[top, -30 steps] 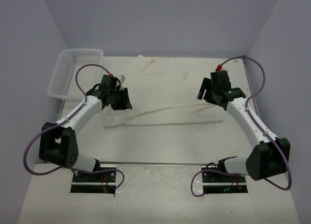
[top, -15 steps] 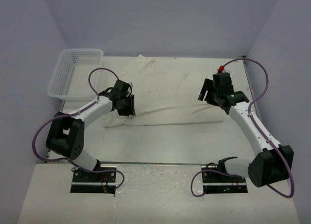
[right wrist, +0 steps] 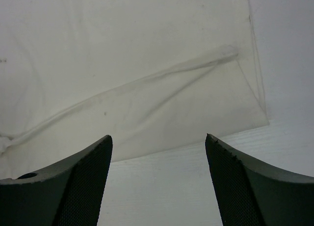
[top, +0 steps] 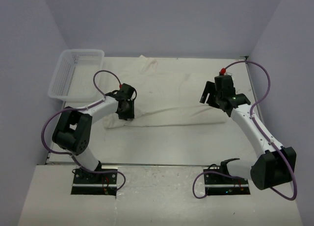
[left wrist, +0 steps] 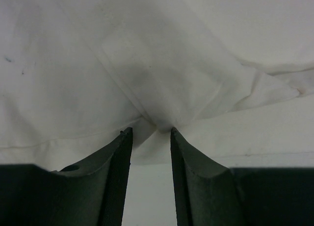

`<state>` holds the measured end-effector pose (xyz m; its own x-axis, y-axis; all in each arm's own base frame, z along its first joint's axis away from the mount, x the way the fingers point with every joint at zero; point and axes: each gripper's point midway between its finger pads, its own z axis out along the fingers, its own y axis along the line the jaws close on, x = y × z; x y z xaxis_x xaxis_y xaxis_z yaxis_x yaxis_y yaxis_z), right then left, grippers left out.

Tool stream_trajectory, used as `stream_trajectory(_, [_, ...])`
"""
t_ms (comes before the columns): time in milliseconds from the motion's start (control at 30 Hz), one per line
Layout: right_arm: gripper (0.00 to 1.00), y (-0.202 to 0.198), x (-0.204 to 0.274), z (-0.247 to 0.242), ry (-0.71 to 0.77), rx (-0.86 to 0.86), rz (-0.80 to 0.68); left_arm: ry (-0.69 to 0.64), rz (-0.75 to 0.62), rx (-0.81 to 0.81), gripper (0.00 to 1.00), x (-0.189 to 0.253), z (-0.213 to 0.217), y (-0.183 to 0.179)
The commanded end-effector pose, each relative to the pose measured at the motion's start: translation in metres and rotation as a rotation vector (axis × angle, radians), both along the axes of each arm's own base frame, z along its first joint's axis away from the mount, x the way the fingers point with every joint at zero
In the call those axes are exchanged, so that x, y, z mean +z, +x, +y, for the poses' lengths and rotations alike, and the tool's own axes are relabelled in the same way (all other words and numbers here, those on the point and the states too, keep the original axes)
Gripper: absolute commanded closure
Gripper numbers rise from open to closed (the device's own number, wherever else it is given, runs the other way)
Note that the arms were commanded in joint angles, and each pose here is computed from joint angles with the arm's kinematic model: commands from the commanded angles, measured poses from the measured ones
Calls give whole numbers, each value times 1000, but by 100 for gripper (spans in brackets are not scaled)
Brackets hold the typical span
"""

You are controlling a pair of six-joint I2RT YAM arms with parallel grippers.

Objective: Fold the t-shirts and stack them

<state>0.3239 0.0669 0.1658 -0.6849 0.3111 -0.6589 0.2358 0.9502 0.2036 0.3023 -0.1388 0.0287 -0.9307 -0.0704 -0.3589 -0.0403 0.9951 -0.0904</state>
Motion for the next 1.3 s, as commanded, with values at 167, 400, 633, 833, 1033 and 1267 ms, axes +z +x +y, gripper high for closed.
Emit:
stream_trajectory(167, [23, 2, 6, 7, 28, 28, -48, -24, -42, -9, 61, 14, -13, 8])
stream_trajectory(400, [23, 1, 4, 7, 30, 30, -44, -22, -29, -26, 60, 7, -19, 12])
stream_trajectory(633, [23, -3, 5, 4, 23, 28, -48, -14, -20, -30, 63, -3, -21, 18])
stream_trajectory(833, [22, -4, 4, 5, 25, 28, -51, -15, -33, -29, 81, 0, -23, 23])
stream_trajectory(1033, [22, -1, -1, 10, 49, 39, -38, -35, -87, -38, 91, 20, -27, 23])
stream_trajectory(1267, [23, 0, 0, 13, 56, 42, -35, -62, -154, -57, 100, 49, -34, 20])
